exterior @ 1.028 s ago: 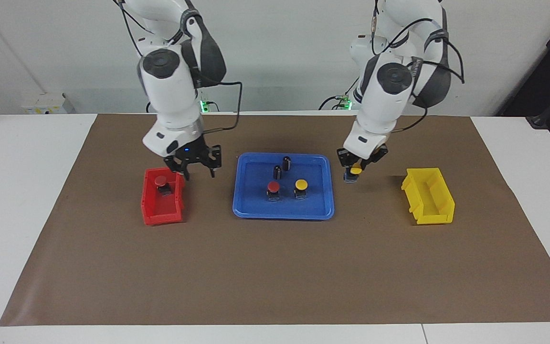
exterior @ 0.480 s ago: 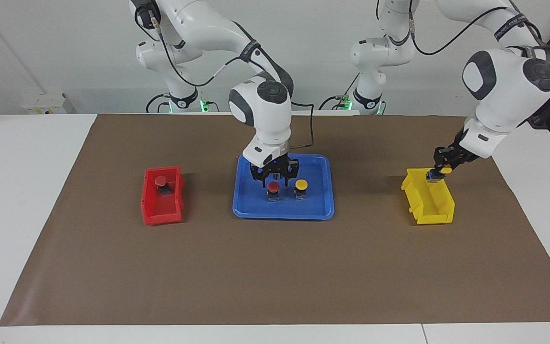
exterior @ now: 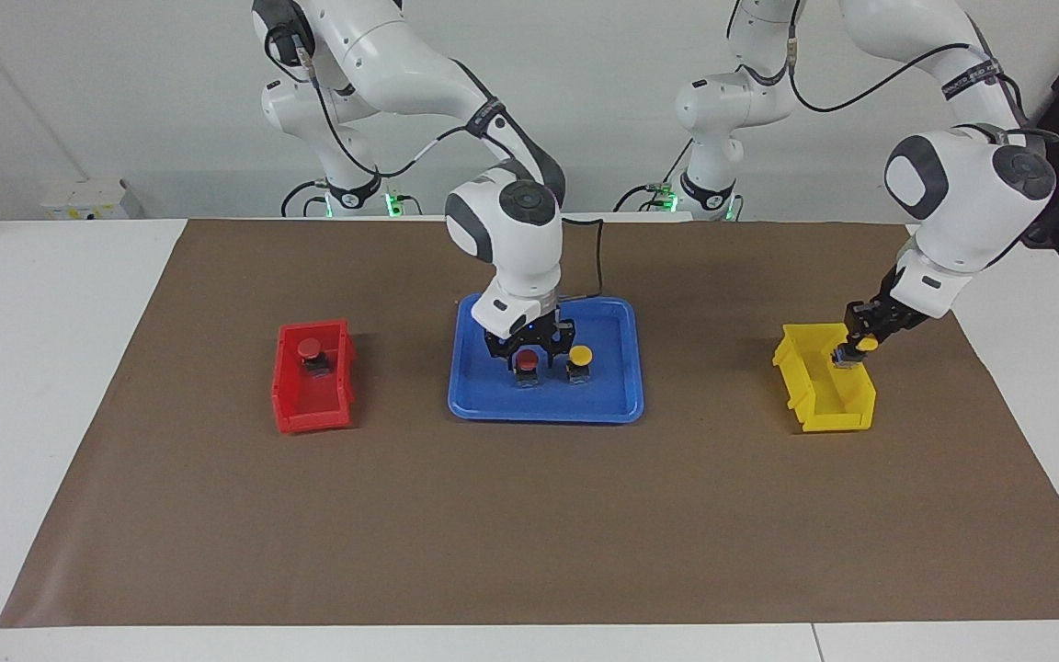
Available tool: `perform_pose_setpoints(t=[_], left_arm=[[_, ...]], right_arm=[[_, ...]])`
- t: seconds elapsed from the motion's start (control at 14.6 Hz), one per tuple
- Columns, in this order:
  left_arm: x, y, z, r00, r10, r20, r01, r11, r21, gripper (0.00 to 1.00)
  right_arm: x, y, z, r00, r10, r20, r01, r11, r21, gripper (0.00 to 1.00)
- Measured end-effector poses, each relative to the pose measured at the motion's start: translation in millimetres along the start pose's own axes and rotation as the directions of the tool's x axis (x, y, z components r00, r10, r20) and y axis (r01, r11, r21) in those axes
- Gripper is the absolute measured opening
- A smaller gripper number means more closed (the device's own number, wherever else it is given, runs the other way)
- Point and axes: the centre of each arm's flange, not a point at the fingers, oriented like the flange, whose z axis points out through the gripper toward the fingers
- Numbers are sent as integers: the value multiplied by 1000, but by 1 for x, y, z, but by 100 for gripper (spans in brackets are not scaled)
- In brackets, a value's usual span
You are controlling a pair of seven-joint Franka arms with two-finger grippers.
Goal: Sort red and yellow buttons by color
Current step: 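Drop the yellow button into the yellow bin while the right gripper grasps the red button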
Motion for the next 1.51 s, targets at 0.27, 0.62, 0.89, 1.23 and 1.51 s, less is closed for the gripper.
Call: perform_pose_setpoints(t=[0.27, 0.62, 0.89, 1.23, 1.51], left_arm=[[-10, 4, 24, 1000, 4, 6, -4, 1000, 0, 41], [-19, 6, 53, 1000, 6, -16, -6, 1000, 1, 41], [-20, 15, 54, 1000, 23, -14, -23, 1000, 1, 41], [-22, 16, 60, 1000, 25, -11, -25, 1000, 1, 41], [-21, 16, 57, 999, 25, -19, -25, 1000, 1, 59]], right_arm=[[0, 4, 0, 1000, 4, 5, -4, 1000, -6, 41], [50, 75, -76, 999, -11, 31, 13, 998, -61, 41], [80, 247, -137, 991, -85, 103, 90, 995, -48, 41], [81, 339, -109, 988, -129, 91, 131, 991, -18, 41], [49, 329, -51, 988, -153, 21, 153, 988, -25, 41]])
